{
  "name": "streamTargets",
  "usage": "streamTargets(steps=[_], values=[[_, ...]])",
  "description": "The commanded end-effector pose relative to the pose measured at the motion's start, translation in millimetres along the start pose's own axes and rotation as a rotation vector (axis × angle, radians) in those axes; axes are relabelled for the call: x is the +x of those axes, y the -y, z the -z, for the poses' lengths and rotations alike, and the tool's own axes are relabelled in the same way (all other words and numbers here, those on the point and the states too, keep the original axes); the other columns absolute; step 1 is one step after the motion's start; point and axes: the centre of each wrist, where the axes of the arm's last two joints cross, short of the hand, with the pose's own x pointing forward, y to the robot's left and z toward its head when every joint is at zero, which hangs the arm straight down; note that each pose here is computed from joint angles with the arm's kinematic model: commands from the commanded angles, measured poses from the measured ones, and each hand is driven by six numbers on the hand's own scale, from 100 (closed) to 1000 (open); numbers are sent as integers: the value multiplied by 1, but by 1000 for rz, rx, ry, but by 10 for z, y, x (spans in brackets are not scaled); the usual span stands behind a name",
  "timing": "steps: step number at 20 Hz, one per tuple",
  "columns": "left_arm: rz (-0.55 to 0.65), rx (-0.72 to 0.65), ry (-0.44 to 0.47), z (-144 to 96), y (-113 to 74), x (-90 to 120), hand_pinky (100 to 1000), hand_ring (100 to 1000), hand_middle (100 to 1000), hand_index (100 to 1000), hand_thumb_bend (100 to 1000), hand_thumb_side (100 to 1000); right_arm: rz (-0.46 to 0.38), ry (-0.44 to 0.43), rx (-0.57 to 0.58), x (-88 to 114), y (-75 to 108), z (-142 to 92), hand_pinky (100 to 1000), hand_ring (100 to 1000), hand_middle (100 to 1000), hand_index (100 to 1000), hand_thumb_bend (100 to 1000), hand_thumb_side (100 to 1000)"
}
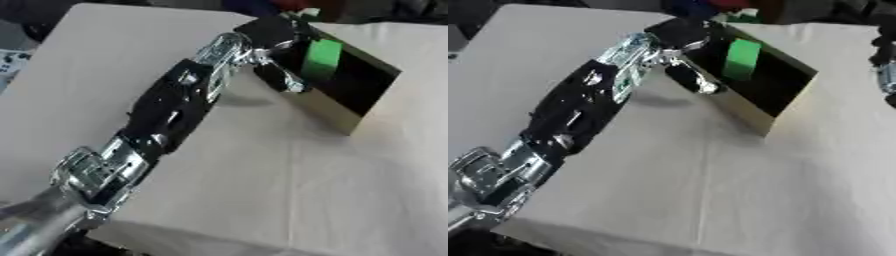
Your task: Pick up objects on the table and place them in the box.
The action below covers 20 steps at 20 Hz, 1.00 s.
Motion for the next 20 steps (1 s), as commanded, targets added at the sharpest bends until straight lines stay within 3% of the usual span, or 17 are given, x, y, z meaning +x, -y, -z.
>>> streamTargets(steps=[1, 4, 5, 8, 9, 13, 16, 20], values=[[19, 66, -6, -28, -225, -65, 755, 725, 763, 925, 479, 623, -20, 28, -6, 67, 88, 71, 627, 851, 599, 788, 100, 411], [14, 97, 3, -60, -297, -84, 752, 712, 743, 918, 442, 595, -21, 27, -8, 65, 94, 68, 627, 851, 599, 789, 100, 412], [12, 113, 7, -78, -338, -96, 740, 684, 707, 890, 270, 500, -22, 26, -10, 63, 96, 65, 627, 851, 599, 789, 100, 412], [14, 218, 29, -193, -552, -177, 736, 672, 693, 876, 211, 467, -25, 22, -19, 57, 116, 48, 627, 851, 599, 789, 100, 411], [12, 249, 35, -230, -596, -177, 728, 650, 665, 856, 103, 412, -26, 21, -20, 56, 119, 45, 628, 851, 599, 789, 100, 412], [10, 403, 44, -498, -824, -325, 719, 630, 638, 833, 100, 427, -35, 12, -41, 46, 166, 15, 628, 851, 600, 789, 100, 412], [2, 492, 46, -681, -892, -364, 708, 613, 614, 813, 100, 481, -41, 8, -50, 43, 188, 3, 628, 850, 600, 789, 100, 412], [6, 618, 12, -1105, -981, -587, 703, 607, 602, 803, 100, 520, -51, 4, -67, 42, 234, -17, 629, 850, 600, 790, 100, 413]])
